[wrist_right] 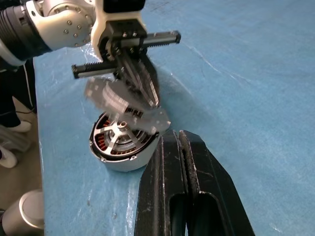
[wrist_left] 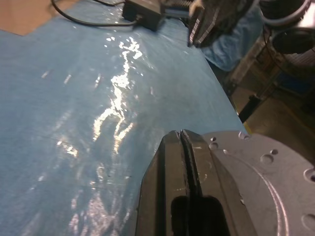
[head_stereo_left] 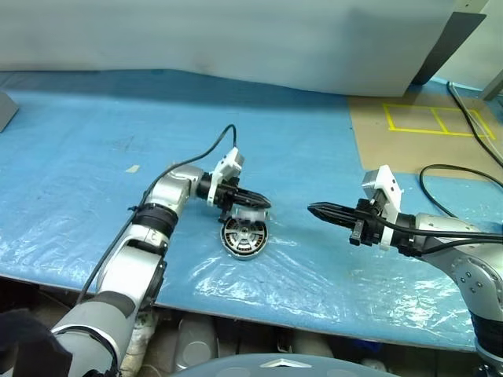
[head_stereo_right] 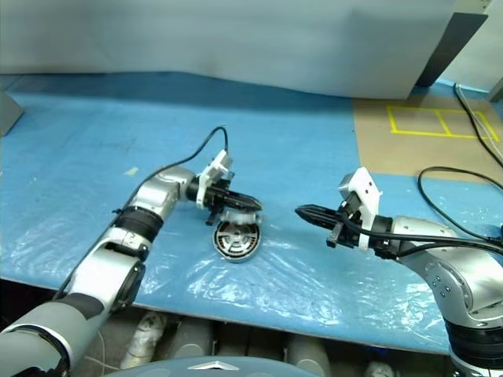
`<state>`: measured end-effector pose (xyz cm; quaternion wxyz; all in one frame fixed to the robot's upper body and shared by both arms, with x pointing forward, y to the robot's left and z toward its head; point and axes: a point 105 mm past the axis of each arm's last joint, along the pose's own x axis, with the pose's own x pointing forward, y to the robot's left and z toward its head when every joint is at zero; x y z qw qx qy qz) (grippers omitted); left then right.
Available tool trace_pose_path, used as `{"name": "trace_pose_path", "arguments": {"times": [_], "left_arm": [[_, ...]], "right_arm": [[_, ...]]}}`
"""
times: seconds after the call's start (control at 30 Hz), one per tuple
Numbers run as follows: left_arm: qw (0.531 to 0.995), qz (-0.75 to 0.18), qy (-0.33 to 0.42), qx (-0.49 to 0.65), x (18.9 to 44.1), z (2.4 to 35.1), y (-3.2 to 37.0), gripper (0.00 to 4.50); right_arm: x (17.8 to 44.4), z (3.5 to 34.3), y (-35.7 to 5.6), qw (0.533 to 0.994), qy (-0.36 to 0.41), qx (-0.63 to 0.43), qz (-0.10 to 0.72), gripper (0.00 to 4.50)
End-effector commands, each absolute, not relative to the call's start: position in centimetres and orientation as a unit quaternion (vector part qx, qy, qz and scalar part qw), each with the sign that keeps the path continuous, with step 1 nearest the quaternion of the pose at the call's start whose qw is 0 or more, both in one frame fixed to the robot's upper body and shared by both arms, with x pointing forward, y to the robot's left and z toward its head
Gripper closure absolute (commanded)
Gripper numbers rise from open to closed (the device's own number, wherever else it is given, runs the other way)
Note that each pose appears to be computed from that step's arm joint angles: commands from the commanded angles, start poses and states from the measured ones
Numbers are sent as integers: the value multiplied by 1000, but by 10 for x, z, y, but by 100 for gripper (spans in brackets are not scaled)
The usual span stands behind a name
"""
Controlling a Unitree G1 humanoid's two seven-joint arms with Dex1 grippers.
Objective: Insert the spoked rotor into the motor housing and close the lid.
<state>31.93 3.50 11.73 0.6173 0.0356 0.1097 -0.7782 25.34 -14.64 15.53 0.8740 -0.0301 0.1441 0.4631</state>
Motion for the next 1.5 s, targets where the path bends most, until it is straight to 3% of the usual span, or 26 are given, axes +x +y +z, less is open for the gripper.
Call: {"name": "trace_pose_path", "arguments": {"times": [0.03, 0.43, 0.8, 0.97, 1.1, 1.43, 1.5], "left_arm": [[590, -798, 96, 78, 307, 118, 34, 444], [552, -801, 97, 210, 296, 84, 51, 444], [637, -763, -23, 109, 310, 190, 57, 444], [699, -702, -7, 132, 317, 188, 96, 444], [742, -653, -2, 154, 315, 176, 125, 450], [834, -539, 9, 120, 288, 145, 167, 450], [846, -522, 13, 107, 285, 141, 168, 450]], "right_arm": [[254, 165, -136, 872, 118, -43, 473, 450], [259, 155, -127, 869, 124, -46, 476, 450], [252, 161, -111, 844, 115, -43, 522, 450], [255, 156, -100, 826, 115, -81, 546, 450], [258, 146, -89, 806, 113, -110, 570, 362], [266, 134, -68, 757, 98, -134, 632, 17], [269, 130, -67, 752, 102, -142, 636, 4]]}}
